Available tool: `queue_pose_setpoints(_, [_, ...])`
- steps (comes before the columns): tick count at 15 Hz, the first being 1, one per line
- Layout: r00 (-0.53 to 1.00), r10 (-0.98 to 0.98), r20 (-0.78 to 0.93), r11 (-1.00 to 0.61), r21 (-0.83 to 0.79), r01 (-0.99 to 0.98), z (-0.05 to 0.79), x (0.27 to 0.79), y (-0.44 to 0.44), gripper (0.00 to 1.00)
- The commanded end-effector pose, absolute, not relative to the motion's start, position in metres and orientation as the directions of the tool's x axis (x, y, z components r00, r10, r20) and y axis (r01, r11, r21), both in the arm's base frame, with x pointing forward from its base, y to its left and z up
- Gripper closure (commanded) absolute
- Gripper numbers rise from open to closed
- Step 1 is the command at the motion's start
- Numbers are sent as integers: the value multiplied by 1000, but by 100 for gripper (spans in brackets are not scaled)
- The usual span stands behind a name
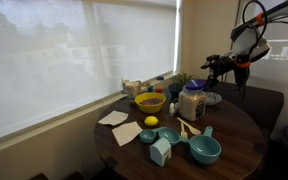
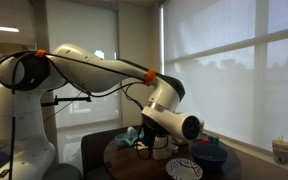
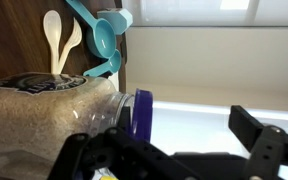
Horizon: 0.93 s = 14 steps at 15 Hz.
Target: Place the blue lid on top of the jar
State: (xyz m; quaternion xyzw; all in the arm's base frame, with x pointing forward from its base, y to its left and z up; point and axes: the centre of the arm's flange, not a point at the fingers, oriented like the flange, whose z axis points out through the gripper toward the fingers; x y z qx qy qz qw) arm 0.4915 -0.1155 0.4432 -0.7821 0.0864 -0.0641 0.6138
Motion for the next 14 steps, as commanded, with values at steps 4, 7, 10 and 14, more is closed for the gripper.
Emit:
queue_pose_setpoints(4, [979,-188,-83,-252,-959,-129,448,483,-110,0])
queue_pose_setpoints(7, [978,-177,-107,-261,-953,-152,445,483,-109,0])
queue_pose_setpoints(10, [977,-167,-132,-261,-950,-173,441,484,-106,0])
queue_pose_setpoints(14, [977,-157,-146,-268,-946,-184,443,490,-101,0])
